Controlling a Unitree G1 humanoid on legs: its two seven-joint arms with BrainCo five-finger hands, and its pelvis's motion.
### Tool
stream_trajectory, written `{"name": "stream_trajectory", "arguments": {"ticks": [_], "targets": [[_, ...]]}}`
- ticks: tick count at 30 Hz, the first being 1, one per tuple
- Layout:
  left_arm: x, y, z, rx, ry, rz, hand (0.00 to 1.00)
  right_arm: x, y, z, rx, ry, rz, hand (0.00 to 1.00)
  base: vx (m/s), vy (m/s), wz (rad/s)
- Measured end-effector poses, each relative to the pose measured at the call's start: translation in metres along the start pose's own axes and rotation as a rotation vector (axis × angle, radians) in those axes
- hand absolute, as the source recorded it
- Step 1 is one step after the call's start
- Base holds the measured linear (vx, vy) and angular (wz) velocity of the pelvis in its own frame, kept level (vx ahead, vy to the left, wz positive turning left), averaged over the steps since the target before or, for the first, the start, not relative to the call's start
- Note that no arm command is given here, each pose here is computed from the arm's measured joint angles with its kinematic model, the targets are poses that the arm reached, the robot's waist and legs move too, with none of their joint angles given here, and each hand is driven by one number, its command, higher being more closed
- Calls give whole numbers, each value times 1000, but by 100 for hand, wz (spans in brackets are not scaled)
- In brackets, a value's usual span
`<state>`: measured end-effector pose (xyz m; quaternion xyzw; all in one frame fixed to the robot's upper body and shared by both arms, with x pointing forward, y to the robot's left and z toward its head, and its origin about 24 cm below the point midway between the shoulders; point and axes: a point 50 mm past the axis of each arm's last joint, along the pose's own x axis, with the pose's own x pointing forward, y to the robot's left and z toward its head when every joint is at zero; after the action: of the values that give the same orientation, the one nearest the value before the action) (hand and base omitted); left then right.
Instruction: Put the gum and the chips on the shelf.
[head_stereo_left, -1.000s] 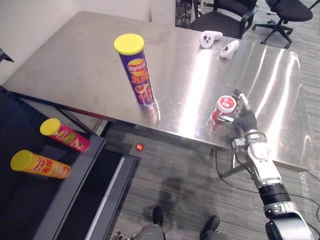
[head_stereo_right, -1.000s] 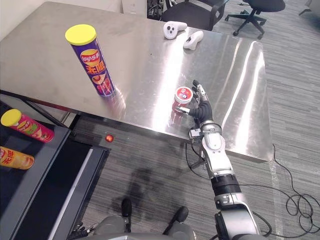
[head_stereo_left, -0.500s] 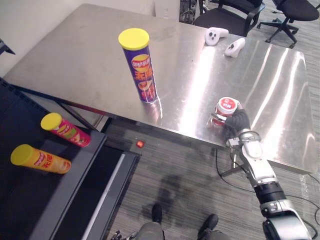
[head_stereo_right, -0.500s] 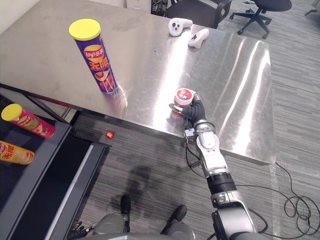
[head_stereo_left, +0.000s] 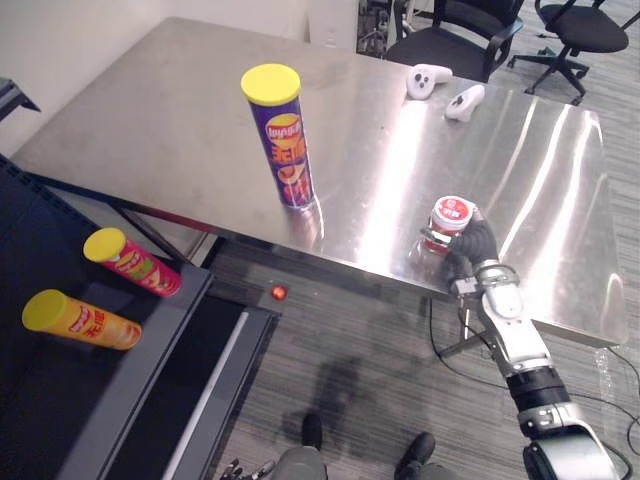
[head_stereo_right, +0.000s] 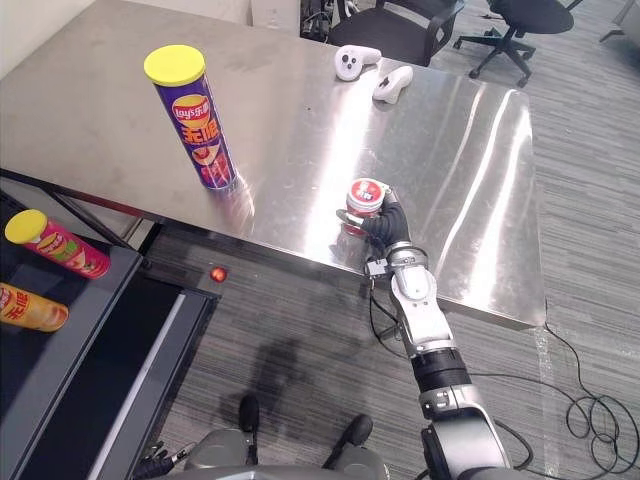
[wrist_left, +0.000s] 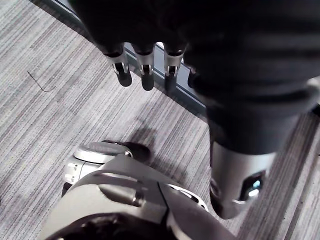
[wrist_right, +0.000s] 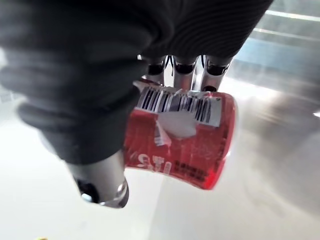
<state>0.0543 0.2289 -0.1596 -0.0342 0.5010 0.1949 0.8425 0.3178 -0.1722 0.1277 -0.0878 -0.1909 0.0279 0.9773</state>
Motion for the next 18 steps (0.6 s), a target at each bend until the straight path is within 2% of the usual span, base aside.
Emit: {"name": "stream_trajectory", "arguments": {"ticks": [7, 18], "targets": [[-1, 5, -3, 17, 22, 11, 0, -14, -29, 33, -16, -144, -98, 100, -6, -7, -6], [-3, 6, -15, 48, 72, 8, 0, -48, -36, 23, -39, -89, -102, 100, -8, -1, -5]]}}
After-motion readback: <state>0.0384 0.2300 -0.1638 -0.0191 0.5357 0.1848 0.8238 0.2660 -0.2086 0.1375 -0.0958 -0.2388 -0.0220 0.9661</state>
